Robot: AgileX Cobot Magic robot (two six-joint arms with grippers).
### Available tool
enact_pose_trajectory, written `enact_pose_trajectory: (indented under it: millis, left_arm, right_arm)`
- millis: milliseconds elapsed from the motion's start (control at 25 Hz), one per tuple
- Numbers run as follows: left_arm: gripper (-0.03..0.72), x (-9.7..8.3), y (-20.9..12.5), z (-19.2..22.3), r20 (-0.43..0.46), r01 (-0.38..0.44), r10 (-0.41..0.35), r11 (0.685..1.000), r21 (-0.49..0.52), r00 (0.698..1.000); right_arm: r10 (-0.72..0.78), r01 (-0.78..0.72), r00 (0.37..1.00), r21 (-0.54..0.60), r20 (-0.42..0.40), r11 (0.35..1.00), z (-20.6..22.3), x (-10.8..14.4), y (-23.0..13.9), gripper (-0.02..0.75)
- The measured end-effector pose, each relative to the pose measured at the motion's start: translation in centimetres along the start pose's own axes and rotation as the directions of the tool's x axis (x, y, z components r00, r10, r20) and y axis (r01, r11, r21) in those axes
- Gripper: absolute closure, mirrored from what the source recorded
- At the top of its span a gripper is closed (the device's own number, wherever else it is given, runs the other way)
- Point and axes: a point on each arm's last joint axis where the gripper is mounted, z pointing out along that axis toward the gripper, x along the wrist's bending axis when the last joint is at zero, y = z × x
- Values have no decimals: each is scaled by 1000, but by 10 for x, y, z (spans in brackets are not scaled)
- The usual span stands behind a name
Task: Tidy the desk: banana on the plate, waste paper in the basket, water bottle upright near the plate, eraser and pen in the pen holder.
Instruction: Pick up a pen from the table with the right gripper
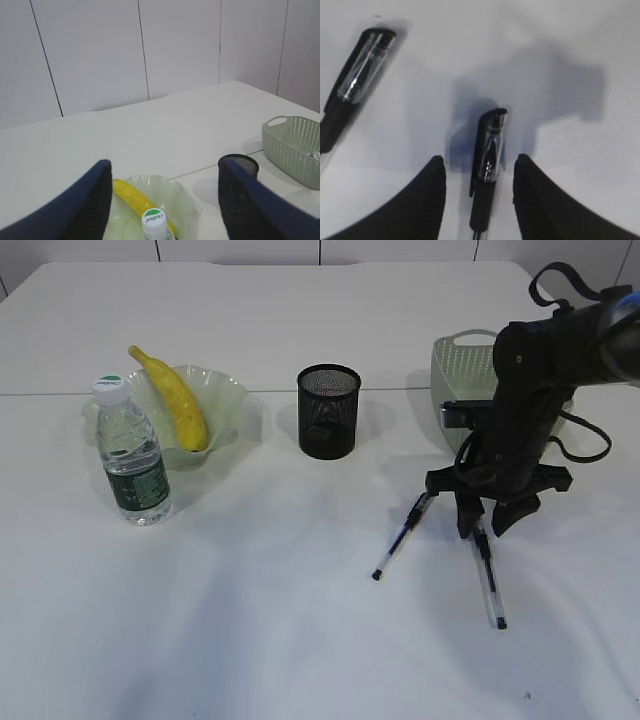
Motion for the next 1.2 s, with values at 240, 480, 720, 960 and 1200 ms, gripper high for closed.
enact_pose_trajectory:
  millis: [240, 480, 720, 960, 1200]
  left_arm:
    - [214, 0, 0, 0, 0, 0, 0, 1000, 0, 1000]
    - [214, 0, 0, 0, 1, 0, 0, 1000, 1, 1000]
    - [214, 0, 0, 0, 1, 0, 0, 1000, 1, 1000]
    - [214, 0, 0, 0, 1, 0, 0, 1000, 1, 1000]
    - [214, 0, 0, 0, 1, 0, 0, 1000, 1, 1000]
  right_arm:
    - [5, -5, 1000, -5, -2, 1000, 0, 0, 0, 404]
    - [6, -6, 1000, -9, 10, 1000, 1, -1, 1, 405]
    - [8, -7, 1000, -4, 18, 1000, 3, -1, 1, 405]
    - [9, -9, 1000, 8, 21, 1000, 8, -2, 0, 404]
    - [8, -8, 1000, 8, 22, 1000, 8, -2, 1, 405]
